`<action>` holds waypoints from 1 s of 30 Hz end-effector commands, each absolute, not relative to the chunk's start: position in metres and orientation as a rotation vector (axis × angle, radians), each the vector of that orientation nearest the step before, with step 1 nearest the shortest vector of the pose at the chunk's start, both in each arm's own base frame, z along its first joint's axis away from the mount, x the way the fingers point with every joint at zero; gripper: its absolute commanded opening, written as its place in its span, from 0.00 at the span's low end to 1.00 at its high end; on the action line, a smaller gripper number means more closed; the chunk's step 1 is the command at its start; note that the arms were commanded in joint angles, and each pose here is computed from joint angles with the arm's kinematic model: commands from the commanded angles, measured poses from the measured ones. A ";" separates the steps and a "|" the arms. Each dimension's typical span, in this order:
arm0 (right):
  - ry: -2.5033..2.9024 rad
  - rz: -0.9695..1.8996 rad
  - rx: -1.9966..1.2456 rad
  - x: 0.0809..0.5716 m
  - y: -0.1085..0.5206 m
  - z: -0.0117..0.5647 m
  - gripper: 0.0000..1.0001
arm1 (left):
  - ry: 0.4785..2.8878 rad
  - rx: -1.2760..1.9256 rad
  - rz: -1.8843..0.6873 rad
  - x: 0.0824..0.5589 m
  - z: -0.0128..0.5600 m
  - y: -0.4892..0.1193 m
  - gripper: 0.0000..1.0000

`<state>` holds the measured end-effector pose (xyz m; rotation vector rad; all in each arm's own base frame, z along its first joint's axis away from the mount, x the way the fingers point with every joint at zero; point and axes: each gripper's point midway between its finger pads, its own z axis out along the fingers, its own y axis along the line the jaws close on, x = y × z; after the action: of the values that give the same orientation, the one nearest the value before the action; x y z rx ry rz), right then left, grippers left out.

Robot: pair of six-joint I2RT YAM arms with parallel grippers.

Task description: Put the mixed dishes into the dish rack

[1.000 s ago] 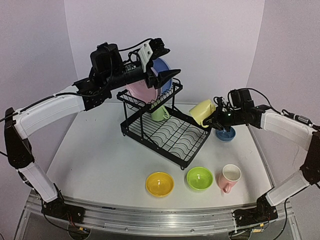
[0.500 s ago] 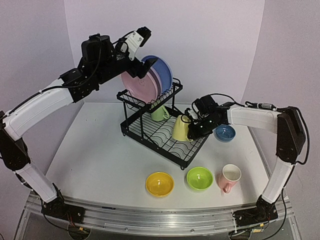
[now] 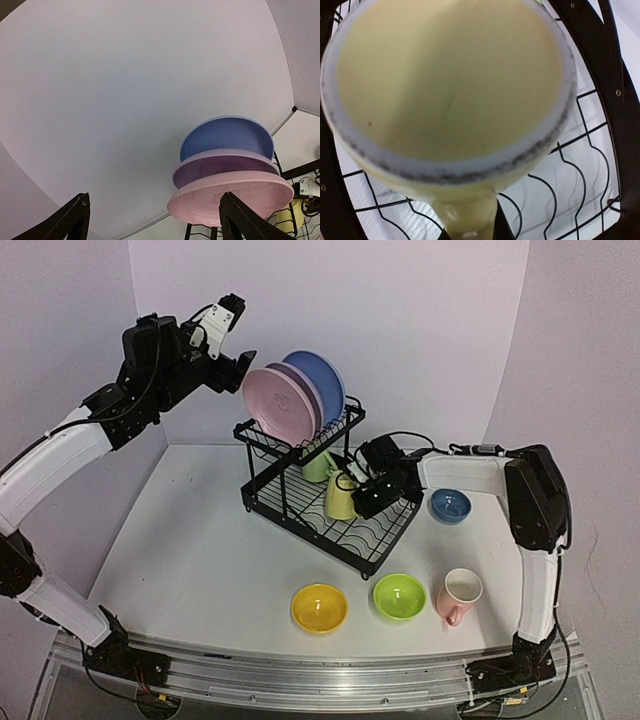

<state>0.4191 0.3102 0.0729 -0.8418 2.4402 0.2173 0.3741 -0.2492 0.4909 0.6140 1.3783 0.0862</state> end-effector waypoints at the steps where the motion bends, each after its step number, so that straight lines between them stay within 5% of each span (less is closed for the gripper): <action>1: 2.213 0.292 -0.856 0.450 0.345 0.107 0.00 | 1.350 0.560 0.094 0.371 0.504 -0.234 0.89; 30: 2.034 0.251 -0.821 0.507 0.383 0.109 0.00 | 1.314 0.572 0.091 0.371 0.511 -0.233 0.89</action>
<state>0.4839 0.3630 0.0646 -0.8883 2.2033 0.2207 0.3819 -0.2427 0.4842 0.6128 1.3759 0.1087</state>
